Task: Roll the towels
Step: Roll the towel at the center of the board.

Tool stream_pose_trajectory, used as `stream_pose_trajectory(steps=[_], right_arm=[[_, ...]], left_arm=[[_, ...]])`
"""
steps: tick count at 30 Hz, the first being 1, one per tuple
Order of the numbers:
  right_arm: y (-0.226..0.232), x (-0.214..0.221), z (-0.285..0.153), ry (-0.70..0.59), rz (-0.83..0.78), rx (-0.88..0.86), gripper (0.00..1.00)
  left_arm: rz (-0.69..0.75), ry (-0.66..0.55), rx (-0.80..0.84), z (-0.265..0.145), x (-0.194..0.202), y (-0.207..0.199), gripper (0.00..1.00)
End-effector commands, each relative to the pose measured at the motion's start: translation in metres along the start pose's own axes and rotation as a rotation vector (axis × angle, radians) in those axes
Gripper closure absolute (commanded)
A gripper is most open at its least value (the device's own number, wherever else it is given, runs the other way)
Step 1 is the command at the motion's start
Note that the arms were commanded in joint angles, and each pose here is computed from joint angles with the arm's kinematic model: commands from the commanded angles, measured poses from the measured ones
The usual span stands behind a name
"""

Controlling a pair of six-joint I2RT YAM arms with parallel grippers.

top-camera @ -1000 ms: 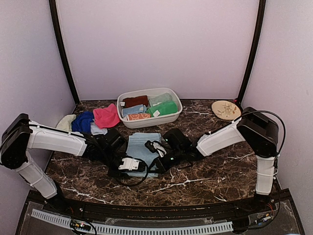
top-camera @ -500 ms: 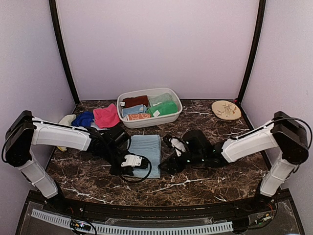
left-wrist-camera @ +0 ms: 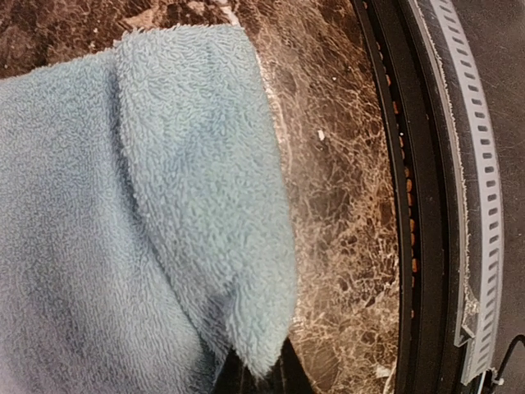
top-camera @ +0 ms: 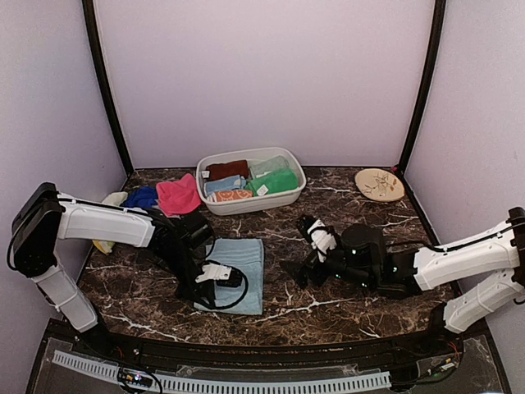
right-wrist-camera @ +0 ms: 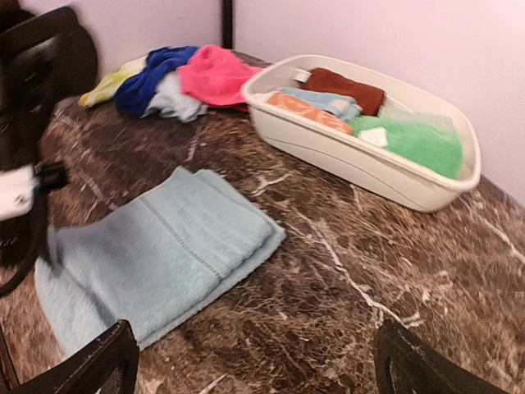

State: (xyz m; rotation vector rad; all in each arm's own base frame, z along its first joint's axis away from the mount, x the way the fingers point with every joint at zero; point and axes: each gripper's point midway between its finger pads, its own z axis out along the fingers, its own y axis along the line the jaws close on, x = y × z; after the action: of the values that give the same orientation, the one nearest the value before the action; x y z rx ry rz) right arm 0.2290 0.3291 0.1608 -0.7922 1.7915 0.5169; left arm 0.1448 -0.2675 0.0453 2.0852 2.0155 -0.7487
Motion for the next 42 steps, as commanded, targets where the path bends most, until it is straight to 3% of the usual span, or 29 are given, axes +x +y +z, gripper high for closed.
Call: stream_pose_trajectory(steps=[1, 4, 7, 16, 30, 34, 35, 38, 40, 42], right_arm=[[0.065, 0.024, -0.025, -0.019, -0.417, -0.16, 0.0], [0.107, 0.044, -0.038, -0.03, -0.68, -0.24, 0.08], [0.13, 0.054, -0.029, 0.006, -0.814, -0.27, 0.15], [0.172, 0.079, 0.02, -0.01, -1.046, -0.336, 0.28], [0.176, 0.092, 0.08, -0.011, -1.023, -0.337, 0.42], [0.173, 0.105, 0.085, 0.039, -1.004, -0.361, 0.53], [0.172, 0.107, 0.087, 0.06, -0.979, -0.368, 0.55], [0.169, 0.114, 0.09, 0.132, -0.931, -0.396, 0.66], [0.167, 0.114, 0.091, 0.162, -0.881, -0.416, 0.73], [0.164, 0.112, 0.091, 0.194, -0.813, -0.433, 0.79]], left_arm=[[-0.1, -0.022, 0.112, 0.0, -0.002, -0.008, 1.0], [-0.161, -0.04, 0.165, -0.001, -0.003, -0.003, 1.0], [-0.222, -0.052, 0.202, 0.001, -0.003, 0.005, 1.0], [-0.285, -0.039, 0.242, 0.01, 0.002, 0.013, 1.0], [-0.294, -0.024, 0.248, 0.013, 0.006, 0.017, 1.0], [-0.289, -0.032, 0.242, 0.011, 0.006, 0.021, 1.0], [-0.288, -0.037, 0.241, 0.01, 0.006, 0.022, 0.99], [-0.287, -0.08, 0.219, -0.003, 0.001, 0.029, 0.72], [-0.309, -0.188, 0.205, -0.026, -0.007, 0.036, 0.55], [-0.315, -0.241, 0.157, -0.043, -0.001, 0.04, 0.47]])
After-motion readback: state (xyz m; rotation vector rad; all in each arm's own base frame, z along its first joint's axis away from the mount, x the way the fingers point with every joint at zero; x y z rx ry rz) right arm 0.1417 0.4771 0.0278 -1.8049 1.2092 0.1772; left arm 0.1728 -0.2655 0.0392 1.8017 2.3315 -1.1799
